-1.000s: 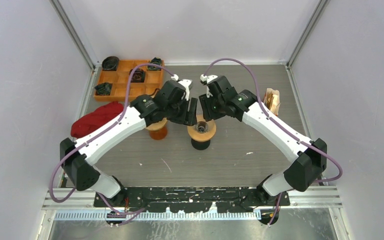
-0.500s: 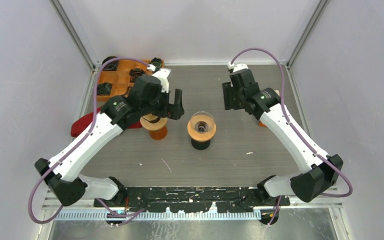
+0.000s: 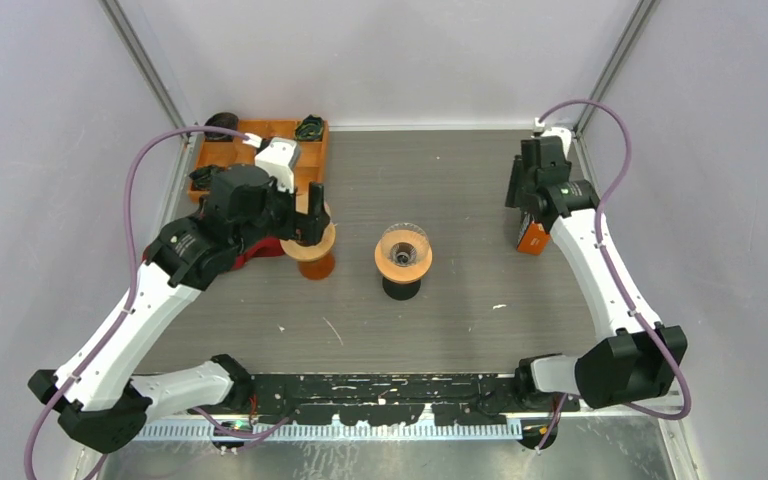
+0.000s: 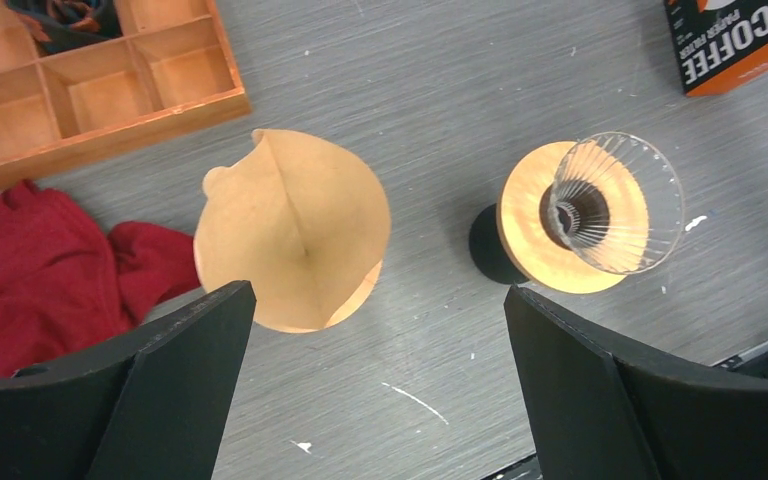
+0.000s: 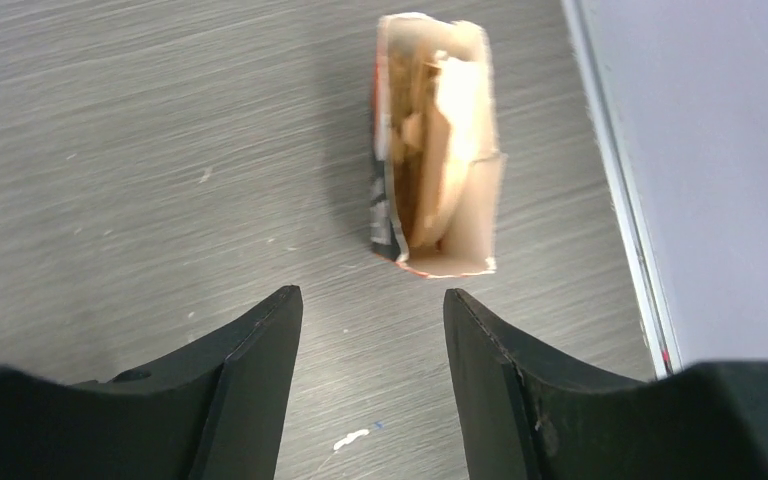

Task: Place the coffee filter in the dripper
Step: Pick up a coffee filter from the coffee filter holder.

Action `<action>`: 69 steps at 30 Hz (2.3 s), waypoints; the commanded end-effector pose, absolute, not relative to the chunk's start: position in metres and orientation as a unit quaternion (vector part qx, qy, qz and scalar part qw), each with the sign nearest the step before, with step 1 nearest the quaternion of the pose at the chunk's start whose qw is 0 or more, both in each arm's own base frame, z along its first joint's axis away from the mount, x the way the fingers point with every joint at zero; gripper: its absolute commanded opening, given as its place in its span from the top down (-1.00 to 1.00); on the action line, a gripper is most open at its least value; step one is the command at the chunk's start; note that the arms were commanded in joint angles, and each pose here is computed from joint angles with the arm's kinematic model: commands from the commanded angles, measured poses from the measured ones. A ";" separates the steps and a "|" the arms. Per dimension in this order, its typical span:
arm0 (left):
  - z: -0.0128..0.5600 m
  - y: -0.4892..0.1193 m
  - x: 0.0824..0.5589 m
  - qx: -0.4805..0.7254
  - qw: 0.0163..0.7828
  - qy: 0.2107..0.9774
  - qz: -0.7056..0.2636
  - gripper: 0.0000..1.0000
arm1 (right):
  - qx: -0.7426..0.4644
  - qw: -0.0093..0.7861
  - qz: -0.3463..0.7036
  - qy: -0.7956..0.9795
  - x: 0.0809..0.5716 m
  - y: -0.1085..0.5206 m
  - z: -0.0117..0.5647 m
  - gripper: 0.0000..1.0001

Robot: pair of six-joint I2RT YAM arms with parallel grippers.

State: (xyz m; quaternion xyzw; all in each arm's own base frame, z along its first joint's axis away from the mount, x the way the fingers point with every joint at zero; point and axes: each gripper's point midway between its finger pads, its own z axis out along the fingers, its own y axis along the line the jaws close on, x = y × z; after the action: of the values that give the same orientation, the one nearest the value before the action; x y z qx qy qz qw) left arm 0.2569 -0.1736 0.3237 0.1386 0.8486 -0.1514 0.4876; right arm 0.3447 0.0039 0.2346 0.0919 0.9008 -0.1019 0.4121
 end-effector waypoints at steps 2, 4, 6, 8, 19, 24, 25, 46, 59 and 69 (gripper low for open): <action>0.343 -0.152 0.262 0.134 0.545 0.820 -0.115 -0.98 | 0.186 0.468 -0.119 0.856 0.359 -0.037 0.244 -0.20; 0.345 -0.148 0.263 0.130 0.559 0.811 -0.111 -0.99 | 0.209 0.475 -0.119 0.847 0.364 -0.048 0.238 -0.20; 0.346 -0.146 0.262 0.131 0.567 0.806 -0.110 -0.98 | 0.223 0.476 -0.121 0.842 0.367 -0.056 0.232 -0.18; 0.343 -0.144 0.261 0.134 0.572 0.802 -0.106 -0.98 | 0.232 0.481 -0.122 0.837 0.374 -0.063 0.229 -0.16; 0.328 -0.137 0.268 0.126 0.561 0.813 -0.097 -0.98 | 0.224 0.466 -0.103 0.850 0.402 -0.069 0.199 0.17; 0.326 -0.135 0.270 0.122 0.559 0.814 -0.100 -0.99 | 0.226 0.454 -0.109 0.855 0.407 -0.075 0.187 0.30; 0.327 -0.136 0.271 0.122 0.559 0.813 -0.105 -0.98 | 0.227 0.451 -0.110 0.856 0.408 -0.076 0.184 0.32; 0.323 -0.137 0.275 0.114 0.555 0.814 -0.130 -0.99 | 0.224 0.469 -0.100 0.849 0.394 -0.073 0.207 0.99; 0.322 -0.141 0.276 0.114 0.550 0.814 -0.149 -0.98 | 0.227 0.493 -0.078 0.836 0.374 -0.064 0.254 0.99; 0.323 -0.154 0.274 0.123 0.538 0.813 -0.187 -0.99 | 0.176 0.524 -0.028 0.833 0.359 -0.020 0.292 0.99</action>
State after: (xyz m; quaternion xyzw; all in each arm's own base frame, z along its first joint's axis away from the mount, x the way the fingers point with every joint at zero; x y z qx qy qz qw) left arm 0.2696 -0.1418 0.3038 0.1232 0.8341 -0.1485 0.5167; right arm 0.3620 -0.0436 0.2511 0.1999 0.8508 -0.0622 0.4819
